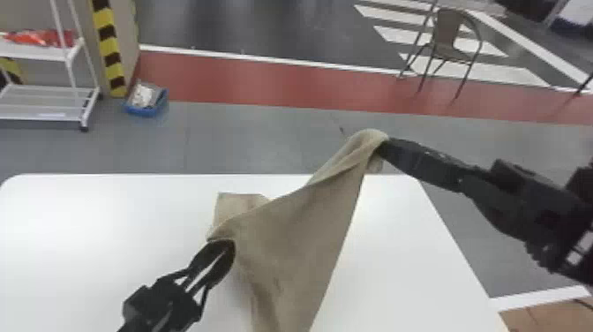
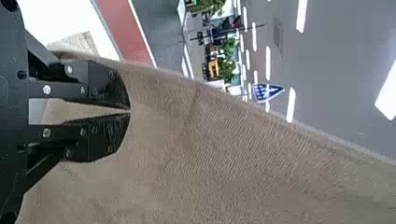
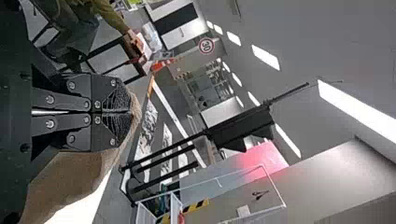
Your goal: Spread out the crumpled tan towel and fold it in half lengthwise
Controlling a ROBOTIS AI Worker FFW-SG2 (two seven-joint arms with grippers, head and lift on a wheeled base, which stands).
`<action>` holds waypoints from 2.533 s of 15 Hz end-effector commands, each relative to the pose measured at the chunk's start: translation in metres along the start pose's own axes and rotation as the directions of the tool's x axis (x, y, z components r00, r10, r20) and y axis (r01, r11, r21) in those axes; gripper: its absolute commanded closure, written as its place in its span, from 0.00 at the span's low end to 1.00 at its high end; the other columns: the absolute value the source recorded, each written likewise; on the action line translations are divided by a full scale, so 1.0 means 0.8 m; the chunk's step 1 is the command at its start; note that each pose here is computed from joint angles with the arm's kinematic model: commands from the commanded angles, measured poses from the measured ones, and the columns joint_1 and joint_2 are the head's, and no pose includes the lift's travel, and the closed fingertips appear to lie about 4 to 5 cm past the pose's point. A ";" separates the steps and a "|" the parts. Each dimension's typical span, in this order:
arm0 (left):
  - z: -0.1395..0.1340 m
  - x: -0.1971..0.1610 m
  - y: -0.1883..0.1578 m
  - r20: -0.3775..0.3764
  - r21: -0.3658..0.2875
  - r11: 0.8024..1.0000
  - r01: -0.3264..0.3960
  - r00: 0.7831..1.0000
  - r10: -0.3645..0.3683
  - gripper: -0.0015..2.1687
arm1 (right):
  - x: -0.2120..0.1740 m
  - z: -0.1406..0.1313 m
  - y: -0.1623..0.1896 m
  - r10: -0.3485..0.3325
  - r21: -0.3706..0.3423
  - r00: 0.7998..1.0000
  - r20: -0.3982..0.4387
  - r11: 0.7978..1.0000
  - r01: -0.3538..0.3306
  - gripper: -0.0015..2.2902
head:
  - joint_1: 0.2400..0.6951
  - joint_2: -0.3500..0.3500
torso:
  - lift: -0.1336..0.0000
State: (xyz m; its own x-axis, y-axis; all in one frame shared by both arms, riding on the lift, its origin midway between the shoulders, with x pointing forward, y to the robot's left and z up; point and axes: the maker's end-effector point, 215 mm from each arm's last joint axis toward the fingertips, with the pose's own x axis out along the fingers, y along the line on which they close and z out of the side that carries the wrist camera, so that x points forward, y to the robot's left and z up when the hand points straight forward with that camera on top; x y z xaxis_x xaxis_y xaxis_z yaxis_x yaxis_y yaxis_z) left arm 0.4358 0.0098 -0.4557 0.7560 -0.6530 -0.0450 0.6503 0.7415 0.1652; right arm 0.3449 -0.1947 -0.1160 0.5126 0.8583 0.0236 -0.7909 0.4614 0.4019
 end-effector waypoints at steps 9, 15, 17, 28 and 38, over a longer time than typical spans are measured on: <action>0.012 -0.022 0.015 0.024 0.010 1.000 -0.014 1.000 0.013 0.99 | -0.142 0.054 -0.170 -0.441 -0.291 0.894 0.080 0.847 0.444 0.58 | 1.00 0.00 | 1.00; 0.013 -0.008 -0.008 0.023 0.006 1.000 0.008 1.000 -0.008 0.06 | -0.208 -0.012 -0.247 -0.692 -0.652 0.717 -0.083 0.582 0.486 0.58 | 1.00 0.00 | 1.00; 0.008 -0.007 -0.014 0.009 0.016 1.000 0.020 1.000 -0.020 0.06 | -0.192 -0.072 -0.264 -0.732 -0.746 0.644 -0.220 0.552 0.373 0.58 | 1.00 0.00 | 1.00; 0.000 -0.003 -0.028 -0.006 0.019 0.999 0.029 1.000 -0.029 0.07 | -0.167 -0.284 -0.286 -0.763 -0.806 0.362 -0.536 0.590 0.049 0.57 | 1.00 0.00 | 1.00; -0.004 -0.006 -0.031 -0.013 0.016 0.999 0.029 0.999 -0.029 0.07 | -0.152 -0.264 -0.297 -0.724 -0.728 0.470 -0.505 0.650 0.218 0.02 | 1.00 0.00 | 1.00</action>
State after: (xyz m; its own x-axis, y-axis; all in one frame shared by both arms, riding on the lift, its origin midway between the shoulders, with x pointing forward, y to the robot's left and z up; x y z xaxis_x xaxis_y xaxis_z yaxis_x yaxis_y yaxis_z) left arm 0.4169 -0.0037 -0.4630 0.7385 -0.6714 -0.0630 0.6700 0.7201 0.1805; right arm 0.3959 -0.3619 -0.4116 0.6392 0.1658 -0.7509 -0.6497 0.6388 -0.4121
